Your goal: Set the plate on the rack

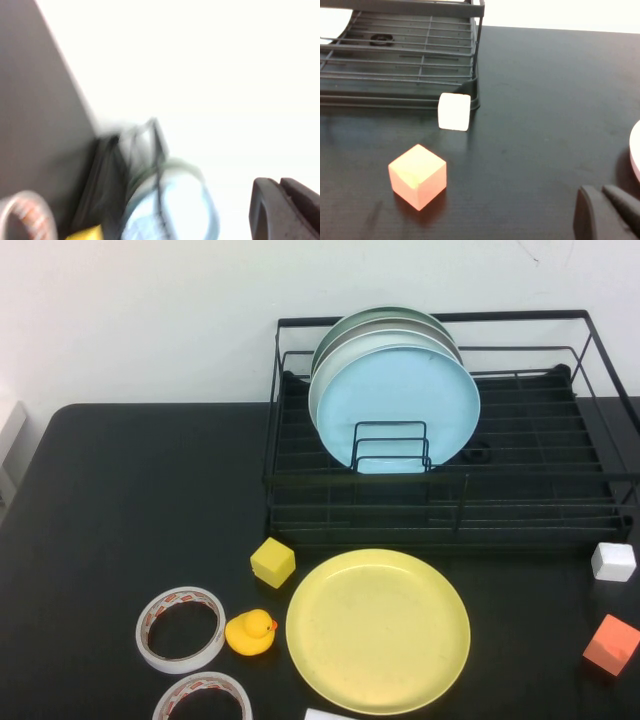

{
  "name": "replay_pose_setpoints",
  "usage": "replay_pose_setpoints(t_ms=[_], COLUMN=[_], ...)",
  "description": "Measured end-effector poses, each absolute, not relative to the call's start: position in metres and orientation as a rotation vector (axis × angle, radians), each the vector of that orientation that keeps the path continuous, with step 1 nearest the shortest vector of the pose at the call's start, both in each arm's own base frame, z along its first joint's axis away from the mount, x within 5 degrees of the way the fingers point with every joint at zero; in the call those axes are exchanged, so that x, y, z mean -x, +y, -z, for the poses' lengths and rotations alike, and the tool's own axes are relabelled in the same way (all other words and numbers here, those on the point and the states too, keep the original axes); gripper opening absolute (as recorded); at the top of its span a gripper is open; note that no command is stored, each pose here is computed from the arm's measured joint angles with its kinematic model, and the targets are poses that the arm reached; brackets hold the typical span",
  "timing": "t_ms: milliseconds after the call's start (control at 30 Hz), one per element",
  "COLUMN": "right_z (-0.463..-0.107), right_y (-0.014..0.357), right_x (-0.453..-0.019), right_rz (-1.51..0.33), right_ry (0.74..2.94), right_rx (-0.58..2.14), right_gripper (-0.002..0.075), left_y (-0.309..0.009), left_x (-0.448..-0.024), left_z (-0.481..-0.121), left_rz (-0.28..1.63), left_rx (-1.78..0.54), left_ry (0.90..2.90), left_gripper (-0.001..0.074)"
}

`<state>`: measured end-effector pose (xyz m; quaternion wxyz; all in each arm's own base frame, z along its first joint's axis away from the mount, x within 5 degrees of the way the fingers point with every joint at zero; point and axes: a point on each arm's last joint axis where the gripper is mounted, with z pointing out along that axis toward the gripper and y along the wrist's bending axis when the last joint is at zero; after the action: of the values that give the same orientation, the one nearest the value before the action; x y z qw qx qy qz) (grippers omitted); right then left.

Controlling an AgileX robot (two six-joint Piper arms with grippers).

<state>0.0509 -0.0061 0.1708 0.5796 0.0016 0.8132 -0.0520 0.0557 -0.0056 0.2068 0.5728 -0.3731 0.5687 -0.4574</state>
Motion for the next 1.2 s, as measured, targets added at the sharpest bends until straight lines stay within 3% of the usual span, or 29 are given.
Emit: replay_pose_setpoints(t_ms=[200,633,767,933,1067,1200], right_z=[-0.171,-0.171,-0.171,-0.171,-0.171,-0.171], right_y=[-0.006,-0.006,-0.006,-0.006,-0.006,-0.006], right_x=[-0.051,-0.051,-0.051,-0.051,-0.051,-0.051], right_rz=[0.122,0.122,0.122,0.122,0.122,0.122], right_ry=[1.901,1.901,1.901,1.901,1.901,1.901], right_rx=[-0.004,-0.004,-0.004,-0.004,-0.004,-0.004], right_gripper=[0.0010,0.0010,0.0010,0.0010,0.0010,0.0010], left_y=[0.009,0.012,-0.003,-0.019,-0.026,-0.036], left_x=[-0.055,-0.055,-0.052,-0.046,-0.060,-0.082], left_z=[-0.214,-0.214,-0.228,-0.287,-0.314,-0.332], left_rz=[1.078,1.179,1.070,0.711,0.490,0.426], left_rx=[1.011,1.119,0.837,0.340,0.060,-0.227], left_ry=[1.124,1.034,1.253,1.585,1.903,2.153], left_gripper=[-0.0003,-0.0003,-0.0003,-0.0003,-0.0003,-0.0003])
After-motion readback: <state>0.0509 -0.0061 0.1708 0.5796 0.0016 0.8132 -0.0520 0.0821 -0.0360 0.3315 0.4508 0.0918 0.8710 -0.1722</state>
